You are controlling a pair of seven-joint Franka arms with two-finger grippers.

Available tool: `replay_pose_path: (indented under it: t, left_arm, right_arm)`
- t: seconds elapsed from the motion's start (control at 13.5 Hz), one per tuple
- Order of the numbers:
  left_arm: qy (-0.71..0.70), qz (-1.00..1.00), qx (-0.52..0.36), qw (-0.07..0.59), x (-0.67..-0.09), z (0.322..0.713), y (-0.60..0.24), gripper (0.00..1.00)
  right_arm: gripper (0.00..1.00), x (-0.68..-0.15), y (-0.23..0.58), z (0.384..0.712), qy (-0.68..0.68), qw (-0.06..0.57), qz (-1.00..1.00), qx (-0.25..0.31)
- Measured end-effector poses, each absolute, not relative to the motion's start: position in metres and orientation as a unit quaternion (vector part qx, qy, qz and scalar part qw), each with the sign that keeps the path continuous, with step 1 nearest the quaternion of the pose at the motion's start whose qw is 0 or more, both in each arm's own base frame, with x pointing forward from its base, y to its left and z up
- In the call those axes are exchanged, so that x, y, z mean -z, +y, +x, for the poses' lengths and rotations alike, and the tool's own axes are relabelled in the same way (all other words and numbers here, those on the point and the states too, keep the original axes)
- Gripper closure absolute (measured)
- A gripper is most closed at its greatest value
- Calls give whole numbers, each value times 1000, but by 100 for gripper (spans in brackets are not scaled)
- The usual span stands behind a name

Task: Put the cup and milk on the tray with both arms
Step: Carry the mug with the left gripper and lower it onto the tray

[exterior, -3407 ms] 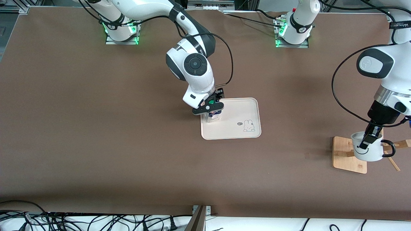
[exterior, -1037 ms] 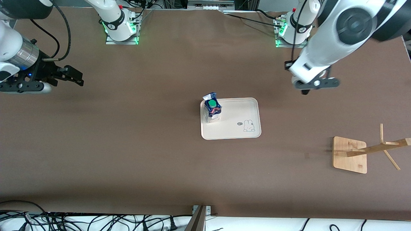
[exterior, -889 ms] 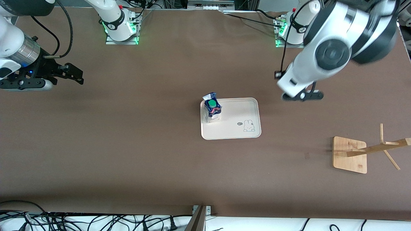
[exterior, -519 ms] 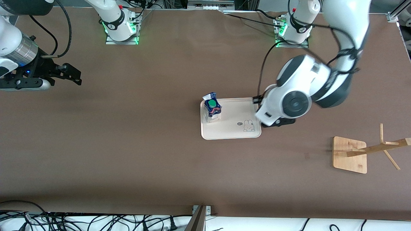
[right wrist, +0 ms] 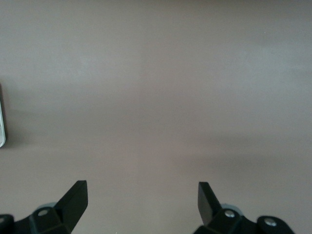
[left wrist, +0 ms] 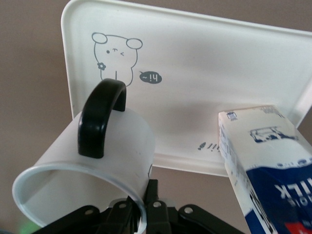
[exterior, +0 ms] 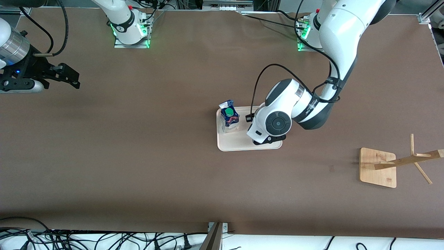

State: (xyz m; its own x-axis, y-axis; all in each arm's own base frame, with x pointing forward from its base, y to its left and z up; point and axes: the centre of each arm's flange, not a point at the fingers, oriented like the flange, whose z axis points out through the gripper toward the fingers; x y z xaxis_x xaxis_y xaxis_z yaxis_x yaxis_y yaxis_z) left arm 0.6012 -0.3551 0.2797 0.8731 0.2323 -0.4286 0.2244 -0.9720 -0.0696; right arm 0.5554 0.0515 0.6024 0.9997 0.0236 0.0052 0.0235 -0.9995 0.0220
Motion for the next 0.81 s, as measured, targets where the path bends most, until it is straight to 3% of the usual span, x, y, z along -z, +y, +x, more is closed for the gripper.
replay_pose_path:
  t: [0.81]
  left_arm:
    - [-148, -963, -227, -2, -224, 609, -353, 92]
  right_arm:
    - [0, -599, 53, 559, 12, 11, 1000, -1]
